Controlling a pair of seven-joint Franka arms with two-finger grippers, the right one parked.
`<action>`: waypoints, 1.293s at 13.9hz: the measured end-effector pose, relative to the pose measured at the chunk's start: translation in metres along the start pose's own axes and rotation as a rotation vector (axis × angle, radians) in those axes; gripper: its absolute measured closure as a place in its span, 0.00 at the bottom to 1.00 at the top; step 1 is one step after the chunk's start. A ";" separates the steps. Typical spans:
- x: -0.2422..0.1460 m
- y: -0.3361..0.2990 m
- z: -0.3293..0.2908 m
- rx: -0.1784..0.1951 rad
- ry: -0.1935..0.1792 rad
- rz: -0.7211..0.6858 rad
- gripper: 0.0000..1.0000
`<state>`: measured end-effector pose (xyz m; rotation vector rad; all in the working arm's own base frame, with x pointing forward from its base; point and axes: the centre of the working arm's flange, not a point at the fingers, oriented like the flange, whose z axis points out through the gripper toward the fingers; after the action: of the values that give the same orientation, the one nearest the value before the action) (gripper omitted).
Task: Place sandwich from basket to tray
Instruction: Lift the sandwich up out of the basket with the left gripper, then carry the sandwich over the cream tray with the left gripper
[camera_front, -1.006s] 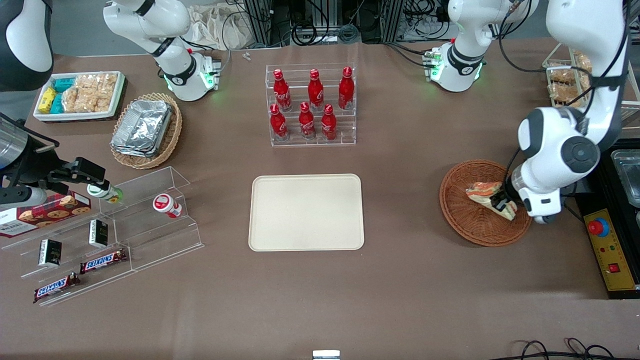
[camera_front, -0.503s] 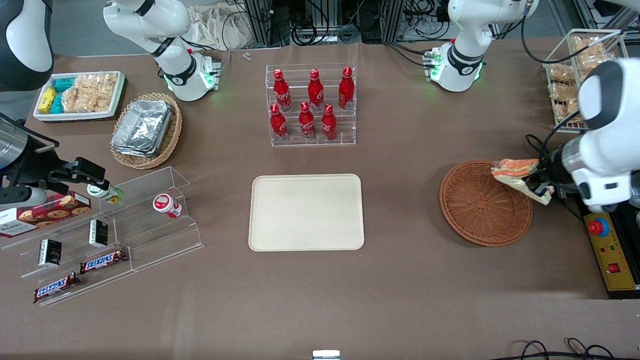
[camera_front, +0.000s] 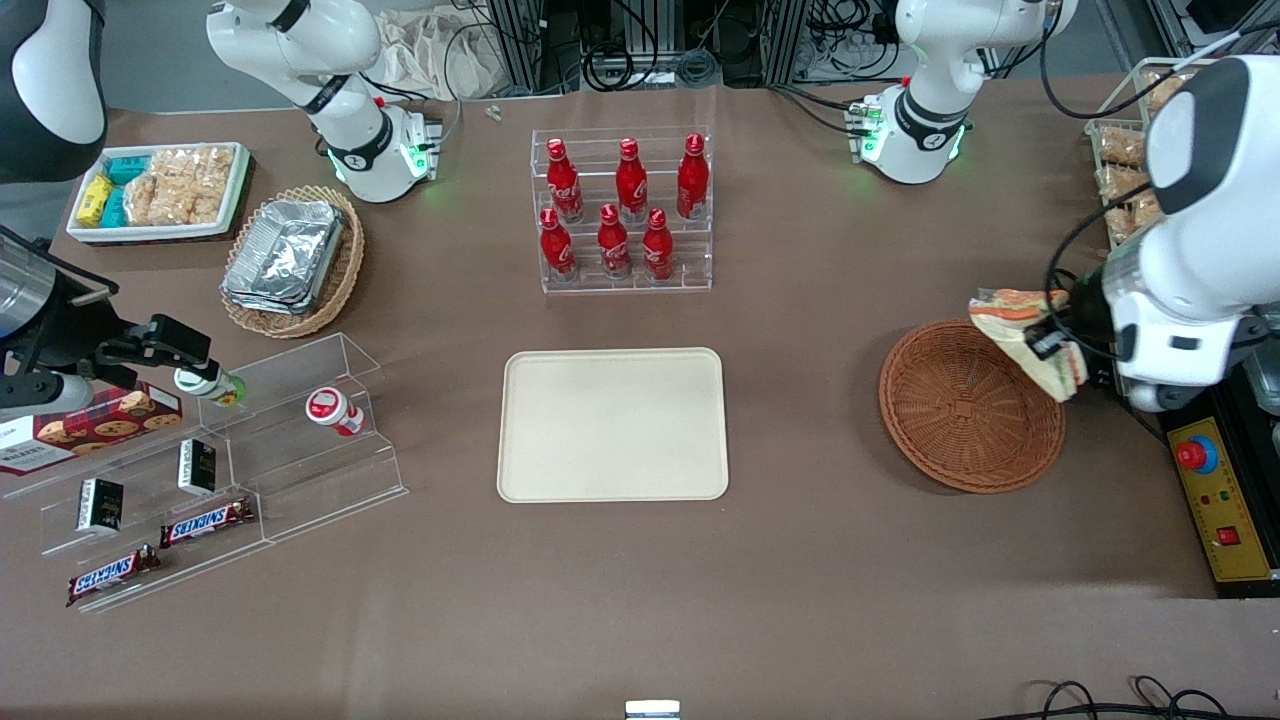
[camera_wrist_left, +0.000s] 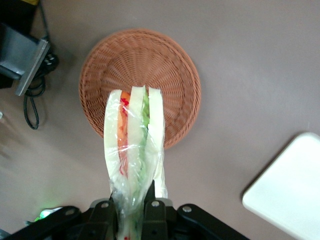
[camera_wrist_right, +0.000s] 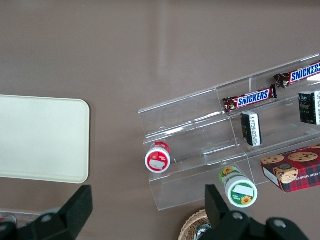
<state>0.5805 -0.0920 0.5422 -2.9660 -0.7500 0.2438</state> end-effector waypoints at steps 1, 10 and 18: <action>-0.010 0.012 0.000 0.003 -0.001 0.062 0.80; -0.109 0.144 0.029 0.071 0.068 0.421 0.67; -0.135 0.243 0.118 0.008 0.118 0.589 0.68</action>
<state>0.5562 -0.3657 0.4181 -3.0770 0.1521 0.0959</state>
